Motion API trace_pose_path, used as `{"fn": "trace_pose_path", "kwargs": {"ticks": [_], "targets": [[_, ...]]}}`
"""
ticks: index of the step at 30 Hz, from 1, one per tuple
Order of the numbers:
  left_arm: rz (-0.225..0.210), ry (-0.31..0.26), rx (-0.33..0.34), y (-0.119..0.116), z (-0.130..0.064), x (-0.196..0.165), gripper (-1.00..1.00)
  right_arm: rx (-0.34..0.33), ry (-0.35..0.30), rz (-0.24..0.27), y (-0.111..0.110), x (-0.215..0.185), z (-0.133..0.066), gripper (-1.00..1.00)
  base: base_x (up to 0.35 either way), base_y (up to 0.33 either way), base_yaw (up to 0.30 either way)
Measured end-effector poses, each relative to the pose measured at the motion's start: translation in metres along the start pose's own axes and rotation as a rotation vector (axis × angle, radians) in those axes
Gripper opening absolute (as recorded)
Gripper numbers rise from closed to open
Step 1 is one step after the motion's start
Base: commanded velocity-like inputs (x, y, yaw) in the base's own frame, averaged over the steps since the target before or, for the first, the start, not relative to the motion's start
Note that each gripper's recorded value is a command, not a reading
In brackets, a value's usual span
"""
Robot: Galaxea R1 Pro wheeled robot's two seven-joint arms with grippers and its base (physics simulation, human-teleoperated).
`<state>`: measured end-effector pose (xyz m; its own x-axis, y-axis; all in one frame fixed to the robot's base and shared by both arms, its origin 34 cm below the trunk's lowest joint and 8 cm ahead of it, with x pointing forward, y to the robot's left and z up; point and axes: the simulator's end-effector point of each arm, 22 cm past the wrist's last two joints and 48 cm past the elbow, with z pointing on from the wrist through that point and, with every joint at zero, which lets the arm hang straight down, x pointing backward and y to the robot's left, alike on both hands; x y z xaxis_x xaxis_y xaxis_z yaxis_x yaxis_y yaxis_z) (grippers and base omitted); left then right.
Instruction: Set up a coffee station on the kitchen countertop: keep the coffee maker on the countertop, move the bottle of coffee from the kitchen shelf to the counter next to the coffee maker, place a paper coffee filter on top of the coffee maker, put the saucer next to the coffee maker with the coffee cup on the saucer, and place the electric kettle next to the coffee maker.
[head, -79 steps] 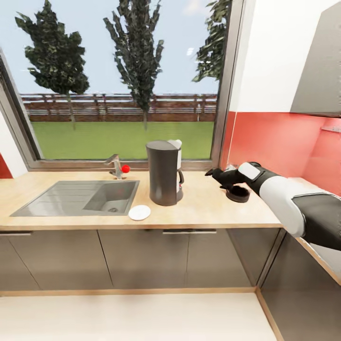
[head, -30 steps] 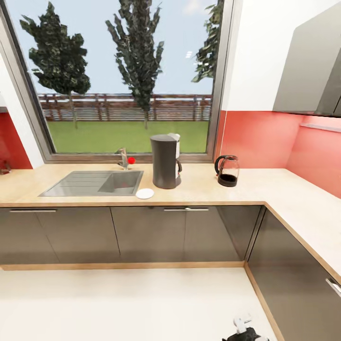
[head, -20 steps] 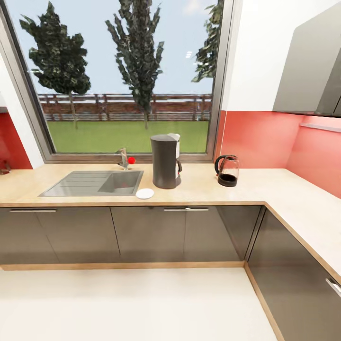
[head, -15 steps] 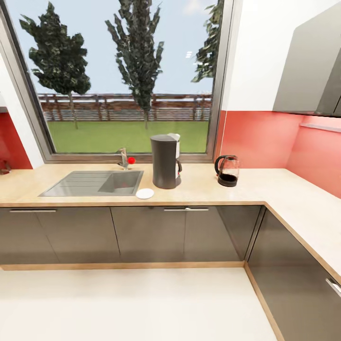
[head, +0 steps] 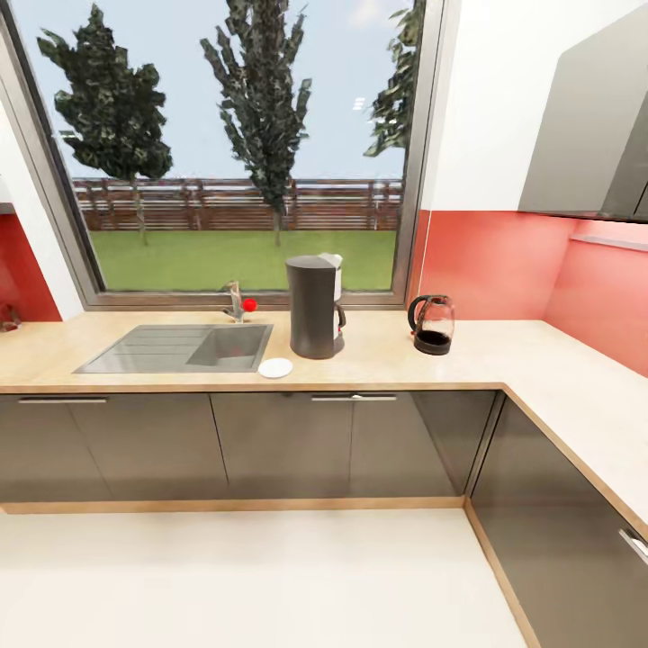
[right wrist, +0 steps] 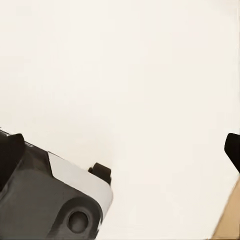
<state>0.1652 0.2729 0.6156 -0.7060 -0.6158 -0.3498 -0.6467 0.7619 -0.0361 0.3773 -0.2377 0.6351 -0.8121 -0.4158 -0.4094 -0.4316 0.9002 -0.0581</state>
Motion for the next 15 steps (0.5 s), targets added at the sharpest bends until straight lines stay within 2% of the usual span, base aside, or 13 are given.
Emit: {"fn": "trace_pose_path", "kwargs": {"ticks": [3, 4, 8, 15], "targets": [[0.004, 0.0, 0.005, -0.001, -0.001, 0.0, 1.0, 0.016, -0.033, 0.042, -0.004, -0.007, -0.001, 1.0, 0.0, 0.0, 0.0], [0.006, 0.001, 0.01, -0.002, -0.002, 0.001, 1.0, 0.079, -0.122, 0.118, -0.02, -0.025, -0.004, 1.0, 0.0, 0.0, 0.0], [0.008, 0.001, 0.012, -0.002, -0.006, 0.001, 1.0, 0.101, -0.144, 0.139, -0.026, -0.029, -0.009, 1.0, 0.0, 0.0, -0.053], [0.006, -0.005, 0.019, -0.003, -0.011, 0.0, 1.0, 0.108, -0.155, 0.141, -0.028, -0.033, -0.017, 1.0, 0.0, 0.0, -0.128]]}}
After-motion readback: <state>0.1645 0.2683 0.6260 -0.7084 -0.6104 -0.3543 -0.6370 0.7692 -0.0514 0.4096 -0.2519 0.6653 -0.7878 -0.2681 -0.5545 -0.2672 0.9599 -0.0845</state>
